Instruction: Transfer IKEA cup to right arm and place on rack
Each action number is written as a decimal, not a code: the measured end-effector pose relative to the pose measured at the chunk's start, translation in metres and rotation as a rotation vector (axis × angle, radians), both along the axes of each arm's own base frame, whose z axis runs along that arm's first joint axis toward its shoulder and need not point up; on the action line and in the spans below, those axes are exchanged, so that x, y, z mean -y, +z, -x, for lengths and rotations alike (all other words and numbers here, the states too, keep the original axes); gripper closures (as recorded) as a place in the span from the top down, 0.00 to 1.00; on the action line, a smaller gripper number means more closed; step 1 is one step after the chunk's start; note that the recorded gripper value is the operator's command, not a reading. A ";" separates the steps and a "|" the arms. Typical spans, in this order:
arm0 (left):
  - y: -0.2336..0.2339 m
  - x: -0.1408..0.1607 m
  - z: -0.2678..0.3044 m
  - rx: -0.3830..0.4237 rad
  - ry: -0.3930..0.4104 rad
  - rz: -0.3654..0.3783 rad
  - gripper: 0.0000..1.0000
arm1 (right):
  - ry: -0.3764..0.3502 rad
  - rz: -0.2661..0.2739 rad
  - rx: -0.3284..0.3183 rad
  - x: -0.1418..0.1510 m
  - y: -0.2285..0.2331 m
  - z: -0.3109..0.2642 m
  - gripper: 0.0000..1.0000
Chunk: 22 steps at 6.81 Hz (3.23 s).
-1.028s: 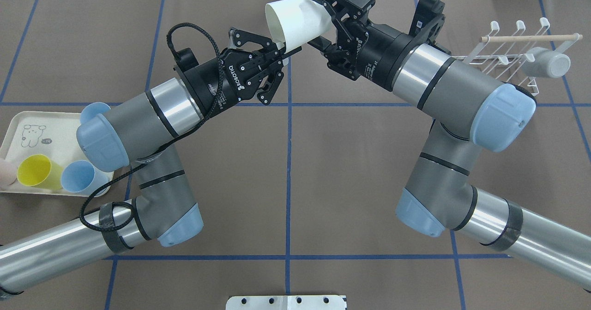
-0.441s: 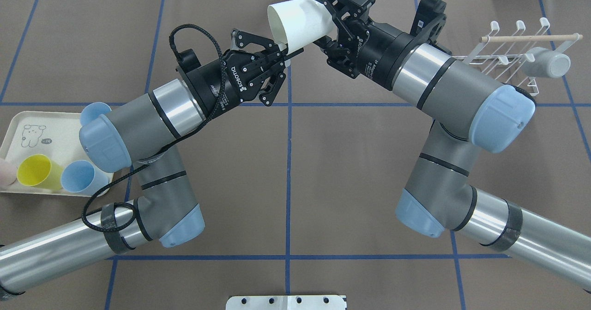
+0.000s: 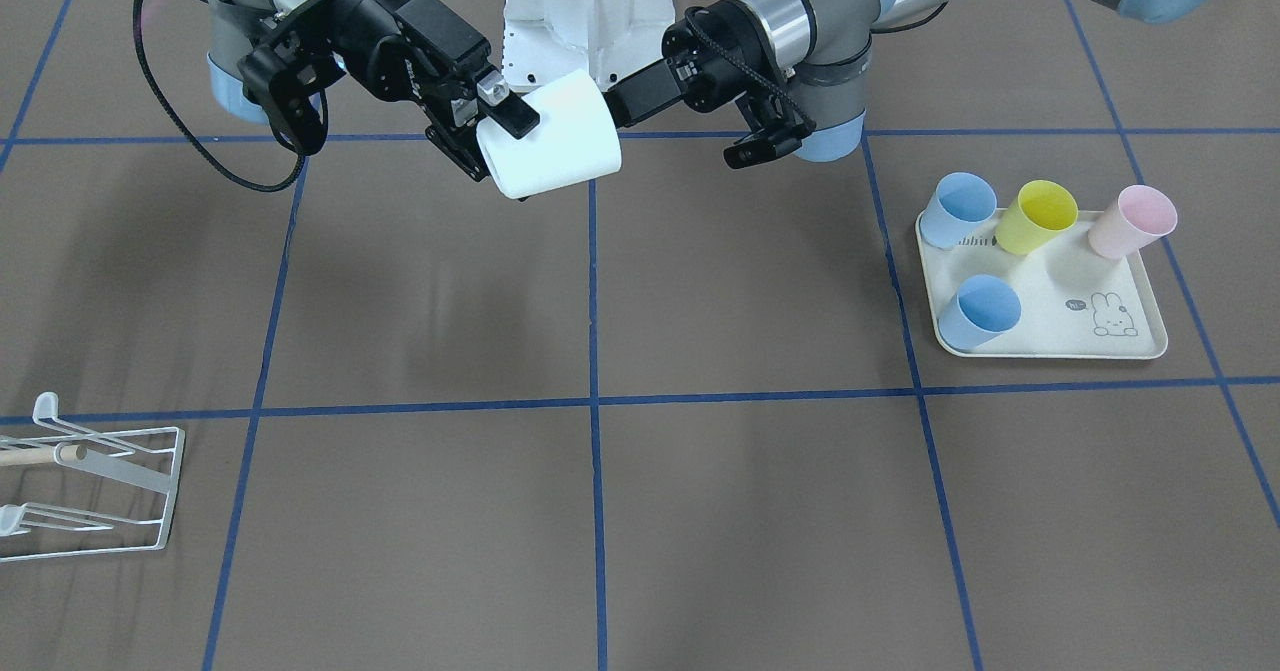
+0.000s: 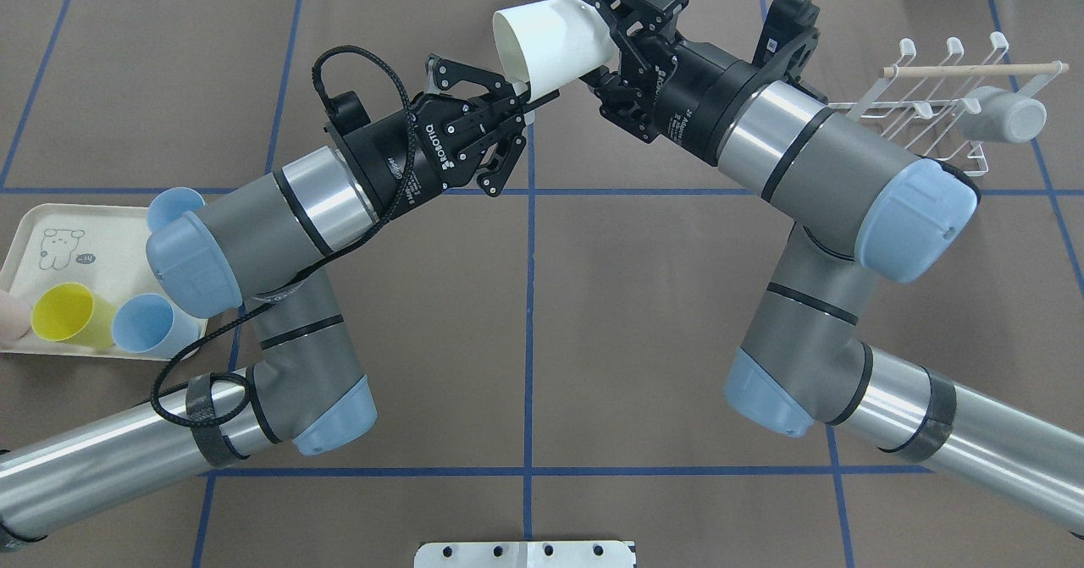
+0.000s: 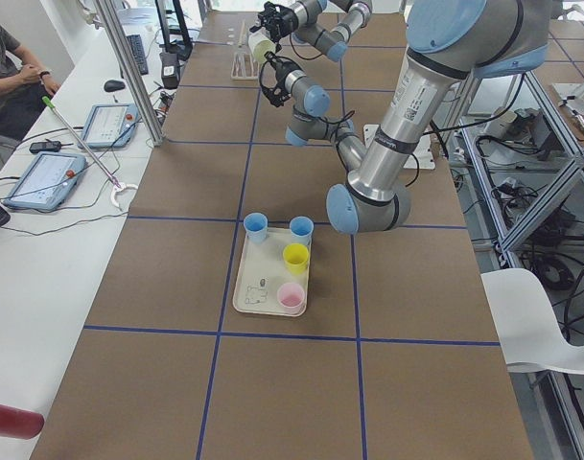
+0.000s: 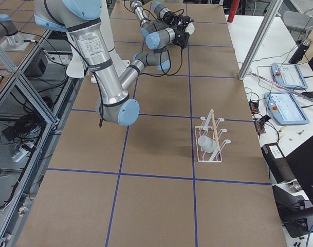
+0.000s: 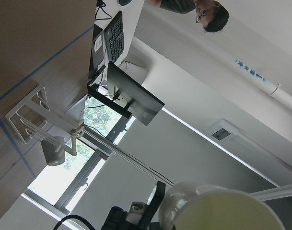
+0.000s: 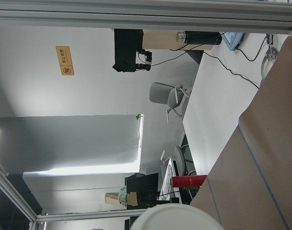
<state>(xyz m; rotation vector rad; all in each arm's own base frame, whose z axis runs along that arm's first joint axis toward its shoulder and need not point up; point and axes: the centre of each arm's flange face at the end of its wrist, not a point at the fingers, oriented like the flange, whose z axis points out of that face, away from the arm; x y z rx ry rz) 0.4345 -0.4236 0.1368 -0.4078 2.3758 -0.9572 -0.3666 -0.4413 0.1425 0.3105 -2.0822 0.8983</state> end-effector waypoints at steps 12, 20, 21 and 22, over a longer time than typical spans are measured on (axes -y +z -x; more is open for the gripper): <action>0.006 0.002 0.003 0.071 -0.075 -0.066 1.00 | 0.097 0.023 -0.059 0.048 0.019 -0.025 0.00; 0.004 0.039 0.012 0.507 -0.341 -0.266 1.00 | 0.351 0.076 -0.891 0.139 0.154 -0.091 0.00; 0.006 0.044 0.014 0.560 -0.365 -0.284 1.00 | 0.376 0.086 -1.041 0.148 0.177 -0.118 0.00; 0.007 0.048 0.014 0.597 -0.378 -0.292 1.00 | 0.385 0.086 -1.178 0.149 0.197 -0.143 0.00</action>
